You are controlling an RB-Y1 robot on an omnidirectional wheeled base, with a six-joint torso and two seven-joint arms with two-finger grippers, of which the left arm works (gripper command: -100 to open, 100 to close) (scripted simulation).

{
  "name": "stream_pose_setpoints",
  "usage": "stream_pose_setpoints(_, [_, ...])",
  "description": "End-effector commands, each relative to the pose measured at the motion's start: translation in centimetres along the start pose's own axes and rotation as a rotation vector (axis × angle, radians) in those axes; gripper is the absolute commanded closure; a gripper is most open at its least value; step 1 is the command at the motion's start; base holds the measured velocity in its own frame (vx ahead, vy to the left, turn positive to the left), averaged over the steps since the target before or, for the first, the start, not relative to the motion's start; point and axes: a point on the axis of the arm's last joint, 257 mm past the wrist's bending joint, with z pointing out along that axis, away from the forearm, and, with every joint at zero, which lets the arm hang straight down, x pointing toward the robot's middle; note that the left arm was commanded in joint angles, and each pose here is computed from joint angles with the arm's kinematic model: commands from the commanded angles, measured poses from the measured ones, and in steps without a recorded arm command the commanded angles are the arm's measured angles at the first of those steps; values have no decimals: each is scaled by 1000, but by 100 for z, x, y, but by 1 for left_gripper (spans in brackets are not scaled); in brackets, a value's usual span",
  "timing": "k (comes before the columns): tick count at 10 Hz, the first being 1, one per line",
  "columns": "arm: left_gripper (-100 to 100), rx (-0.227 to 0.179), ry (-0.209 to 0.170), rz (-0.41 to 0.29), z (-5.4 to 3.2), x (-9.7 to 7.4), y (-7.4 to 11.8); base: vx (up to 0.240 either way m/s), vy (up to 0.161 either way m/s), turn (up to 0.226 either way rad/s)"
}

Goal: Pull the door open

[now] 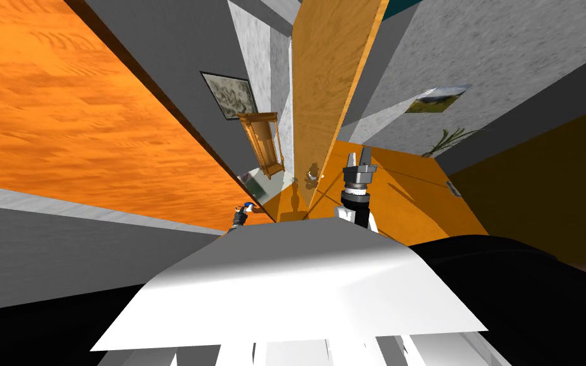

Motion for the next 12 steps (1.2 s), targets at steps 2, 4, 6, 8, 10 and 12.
stream_pose_setpoints(2, [100, 2, 14, -1, -36, 1, -4, -137, 46, -91])
stream_pose_setpoints(4, [100, 2, 33, -3, -172, -8, 4, -178, 43, -175])
stream_pose_setpoints(6, [100, 4, 49, -3, -289, -25, 0, -195, 75, -161])
stream_pose_setpoints(8, [100, 5, 65, -4, -412, -40, -6, -200, 54, -170])
stream_pose_setpoints(10, [100, 6, 83, -5, -534, -54, -14, -222, 67, -162])
stream_pose_setpoints(12, [100, 4, 83, -4, -531, -60, -12, -158, 39, -73])
